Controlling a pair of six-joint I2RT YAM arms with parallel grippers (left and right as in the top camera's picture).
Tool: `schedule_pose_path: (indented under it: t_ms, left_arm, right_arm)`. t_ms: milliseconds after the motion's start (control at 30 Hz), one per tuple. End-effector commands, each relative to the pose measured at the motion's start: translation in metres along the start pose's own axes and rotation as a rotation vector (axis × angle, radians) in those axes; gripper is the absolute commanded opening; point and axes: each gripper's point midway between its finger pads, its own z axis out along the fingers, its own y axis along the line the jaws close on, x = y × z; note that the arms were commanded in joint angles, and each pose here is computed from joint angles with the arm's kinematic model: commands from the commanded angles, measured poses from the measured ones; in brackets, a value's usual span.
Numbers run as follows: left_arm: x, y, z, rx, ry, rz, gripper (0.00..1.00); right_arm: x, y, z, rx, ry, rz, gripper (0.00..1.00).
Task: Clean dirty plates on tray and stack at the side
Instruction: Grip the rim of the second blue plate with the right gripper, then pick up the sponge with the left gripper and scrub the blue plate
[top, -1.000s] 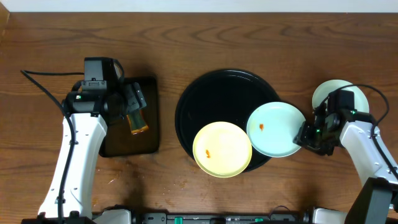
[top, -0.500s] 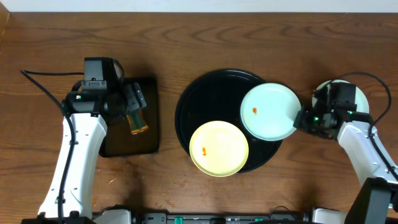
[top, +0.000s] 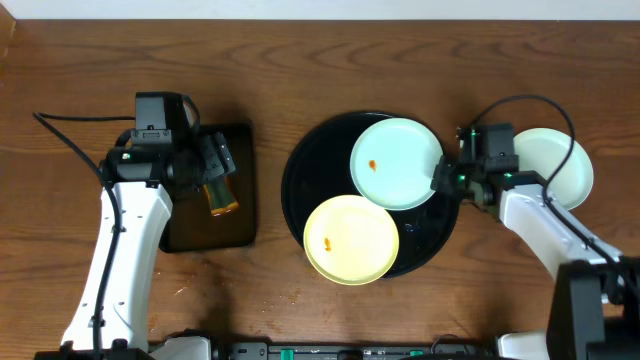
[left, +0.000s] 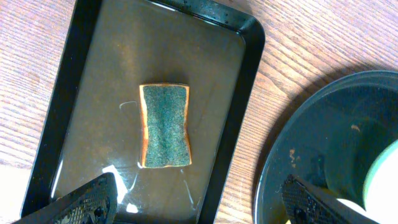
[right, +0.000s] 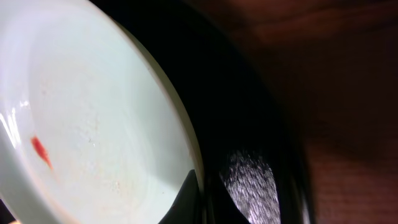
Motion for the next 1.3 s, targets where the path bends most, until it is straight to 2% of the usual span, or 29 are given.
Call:
schedule_pose_path:
  t_ms: [0,200,433,533,567,633,667,733,833,967,1033,1267]
  left_arm:
    - [-0.002,0.000,-0.002,0.002,-0.005,0.002,0.85]
    - [-0.002,0.000,-0.002,0.002,-0.005,0.002,0.85]
    - [-0.012,-0.004,-0.002,0.020,-0.046,-0.021,0.85]
    - [0.000,-0.016,-0.003,0.091,0.015,-0.021,0.85]
    - [0.003,-0.019,-0.001,0.108,0.030,-0.013,0.81]
    - [0.010,-0.020,0.003,0.097,0.058,0.008,0.51]
    - [0.014,-0.016,0.007,0.069,0.074,0.007,0.47]
    - [0.023,-0.002,0.017,-0.013,0.103,-0.008,0.51]
    - [0.036,0.038,0.040,-0.227,0.123,-0.114,0.59]
    - [0.044,0.047,0.081,-0.263,0.155,-0.121,0.59]
    - [0.044,0.048,0.094,-0.268,0.166,-0.110,0.58]
    - [0.052,0.055,0.143,-0.290,0.226,-0.071,0.41]
  right_arm:
    - [0.009,-0.008,0.013,0.040,0.034,0.025,0.01]
    - [0.021,-0.012,0.025,0.053,0.085,0.017,0.01]
    - [0.011,-0.008,0.025,0.037,0.048,-0.006,0.01]
    - [0.005,-0.006,0.026,0.027,0.026,-0.019,0.01]
    - [0.004,-0.005,0.026,0.025,0.021,-0.020,0.01]
    - [0.003,-0.005,0.026,0.025,0.018,-0.021,0.01]
    - [0.003,-0.005,0.026,0.025,0.018,-0.020,0.01]
    - [0.003,-0.005,0.026,0.024,0.018,-0.020,0.01]
    - [0.005,-0.005,0.026,0.027,0.024,-0.019,0.01]
    - [0.004,-0.005,0.026,0.026,0.023,-0.019,0.01]
    - [0.004,-0.005,0.026,0.026,0.022,-0.019,0.01]
    - [0.005,-0.005,0.026,0.026,0.024,-0.019,0.01]
